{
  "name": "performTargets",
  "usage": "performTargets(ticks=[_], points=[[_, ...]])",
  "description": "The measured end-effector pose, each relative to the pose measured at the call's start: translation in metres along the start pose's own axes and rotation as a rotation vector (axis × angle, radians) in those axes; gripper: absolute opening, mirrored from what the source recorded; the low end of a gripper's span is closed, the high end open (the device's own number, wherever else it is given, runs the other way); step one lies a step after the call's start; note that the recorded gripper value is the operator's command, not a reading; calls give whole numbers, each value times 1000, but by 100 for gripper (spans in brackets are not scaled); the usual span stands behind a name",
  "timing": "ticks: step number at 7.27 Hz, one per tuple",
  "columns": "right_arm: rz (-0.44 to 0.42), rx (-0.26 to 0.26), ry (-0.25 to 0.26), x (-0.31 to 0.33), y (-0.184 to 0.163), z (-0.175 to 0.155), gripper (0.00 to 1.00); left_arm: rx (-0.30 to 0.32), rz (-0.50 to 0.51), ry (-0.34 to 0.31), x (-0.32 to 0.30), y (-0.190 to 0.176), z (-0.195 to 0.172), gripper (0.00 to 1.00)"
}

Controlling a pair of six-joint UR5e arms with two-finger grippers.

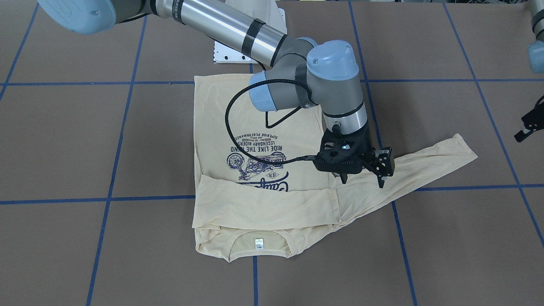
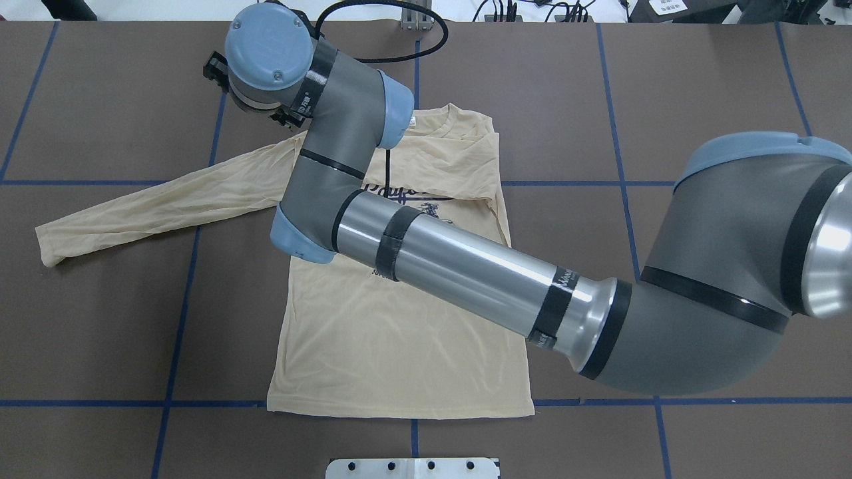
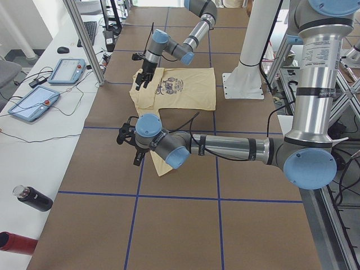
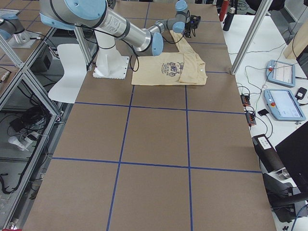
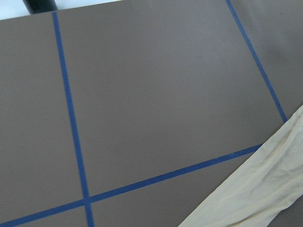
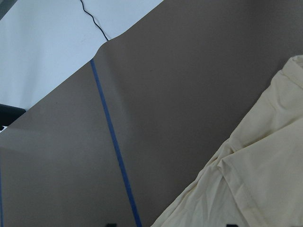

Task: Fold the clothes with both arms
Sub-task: 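Release the sleeve and raise the right gripper away from the shirt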

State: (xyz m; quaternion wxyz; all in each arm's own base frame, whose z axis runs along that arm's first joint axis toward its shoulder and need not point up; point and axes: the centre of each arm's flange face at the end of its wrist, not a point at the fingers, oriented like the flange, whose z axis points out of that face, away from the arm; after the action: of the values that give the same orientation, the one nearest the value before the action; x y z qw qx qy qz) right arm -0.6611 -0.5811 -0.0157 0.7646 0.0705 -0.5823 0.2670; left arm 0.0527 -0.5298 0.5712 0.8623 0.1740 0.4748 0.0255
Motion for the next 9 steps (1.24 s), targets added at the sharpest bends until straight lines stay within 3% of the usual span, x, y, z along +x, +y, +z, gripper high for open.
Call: performTargets(ticks=[2, 4, 5, 7, 8, 9], points=[[49, -73, -24, 111, -84, -53, 99, -45, -42, -3, -6, 10, 51, 98], [113, -157, 26, 210, -183, -127, 98, -117, -40, -10, -9, 32, 90, 85], [142, -170, 47, 259, -220, -160, 98, -145, -44, -19, -14, 42, 104, 81], [179, -136, 84, 338, -262, -200, 99, -180, -42, -46, -20, 57, 125, 74], [192, -116, 99, 361, -274, -209, 99, -189, -43, -53, -22, 61, 130, 65], [199, -103, 115, 381, -281, -214, 99, -195, -47, -55, -24, 64, 132, 64]])
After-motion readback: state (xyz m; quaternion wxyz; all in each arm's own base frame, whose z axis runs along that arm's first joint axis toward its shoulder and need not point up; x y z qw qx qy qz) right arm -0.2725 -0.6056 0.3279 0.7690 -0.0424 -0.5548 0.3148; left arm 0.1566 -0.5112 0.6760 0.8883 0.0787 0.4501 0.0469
